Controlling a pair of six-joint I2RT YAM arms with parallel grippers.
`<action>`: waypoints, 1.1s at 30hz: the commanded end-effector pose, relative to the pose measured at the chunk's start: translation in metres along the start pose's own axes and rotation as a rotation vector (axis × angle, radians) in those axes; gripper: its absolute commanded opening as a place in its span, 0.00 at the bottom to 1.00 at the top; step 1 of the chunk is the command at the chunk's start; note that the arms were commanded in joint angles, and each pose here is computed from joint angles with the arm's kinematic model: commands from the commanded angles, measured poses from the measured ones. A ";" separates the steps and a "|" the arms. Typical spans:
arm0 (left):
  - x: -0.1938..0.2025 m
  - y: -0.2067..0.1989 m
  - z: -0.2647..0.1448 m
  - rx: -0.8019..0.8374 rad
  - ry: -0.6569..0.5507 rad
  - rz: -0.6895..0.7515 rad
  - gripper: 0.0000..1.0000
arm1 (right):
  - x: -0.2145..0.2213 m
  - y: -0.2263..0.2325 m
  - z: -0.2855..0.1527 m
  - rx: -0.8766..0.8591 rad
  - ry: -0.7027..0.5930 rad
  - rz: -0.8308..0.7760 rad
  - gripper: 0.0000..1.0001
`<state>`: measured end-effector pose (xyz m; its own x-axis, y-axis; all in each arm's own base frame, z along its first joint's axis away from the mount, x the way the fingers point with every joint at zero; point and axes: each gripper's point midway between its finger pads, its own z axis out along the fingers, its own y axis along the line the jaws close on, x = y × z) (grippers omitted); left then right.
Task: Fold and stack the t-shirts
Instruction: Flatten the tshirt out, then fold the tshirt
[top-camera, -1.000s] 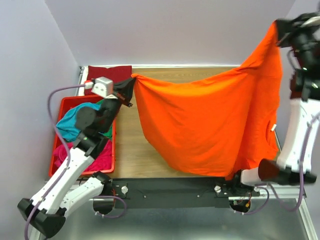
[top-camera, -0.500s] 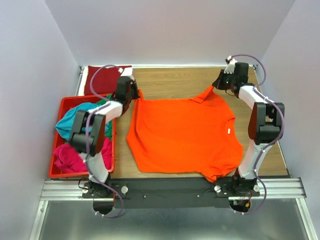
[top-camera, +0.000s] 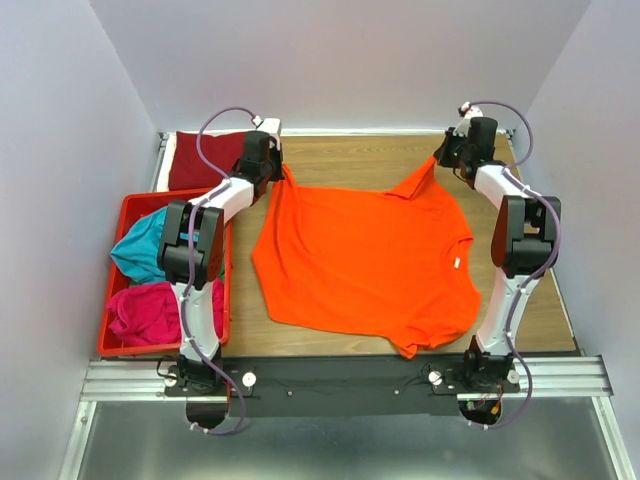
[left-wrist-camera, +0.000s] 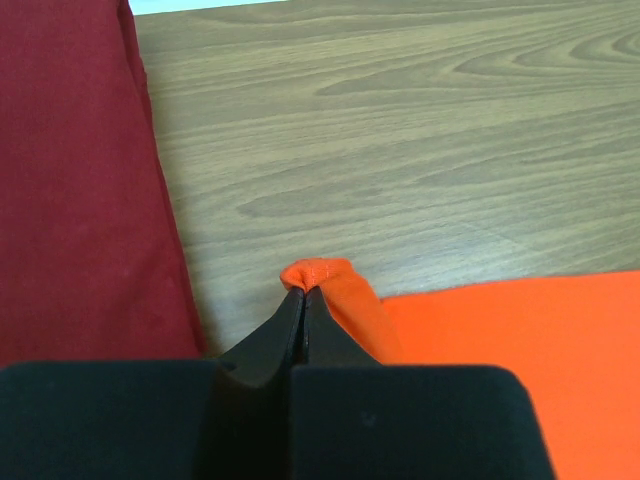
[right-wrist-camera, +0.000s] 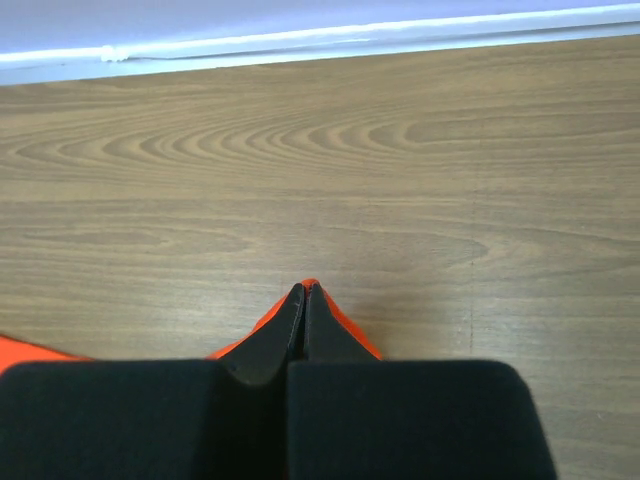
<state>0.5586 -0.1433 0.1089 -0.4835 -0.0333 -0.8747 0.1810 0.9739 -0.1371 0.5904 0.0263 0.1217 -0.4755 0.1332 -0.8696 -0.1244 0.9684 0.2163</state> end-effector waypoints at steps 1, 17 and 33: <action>-0.030 0.012 -0.012 -0.051 -0.068 0.065 0.00 | -0.045 0.000 -0.021 0.039 -0.120 0.006 0.01; -0.016 0.061 0.006 -0.110 0.018 0.018 0.00 | -0.072 -0.011 -0.066 0.056 -0.190 0.052 0.01; -0.036 0.052 0.008 -0.063 0.007 0.032 0.00 | -0.056 0.013 -0.079 -0.056 -0.150 0.096 0.01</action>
<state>0.5972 -0.0945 0.1332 -0.4704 -0.0131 -0.8824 0.1345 0.9871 -0.0864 0.5584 0.0083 0.1907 -0.3756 0.2387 -0.8955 -0.0956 0.9511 0.2936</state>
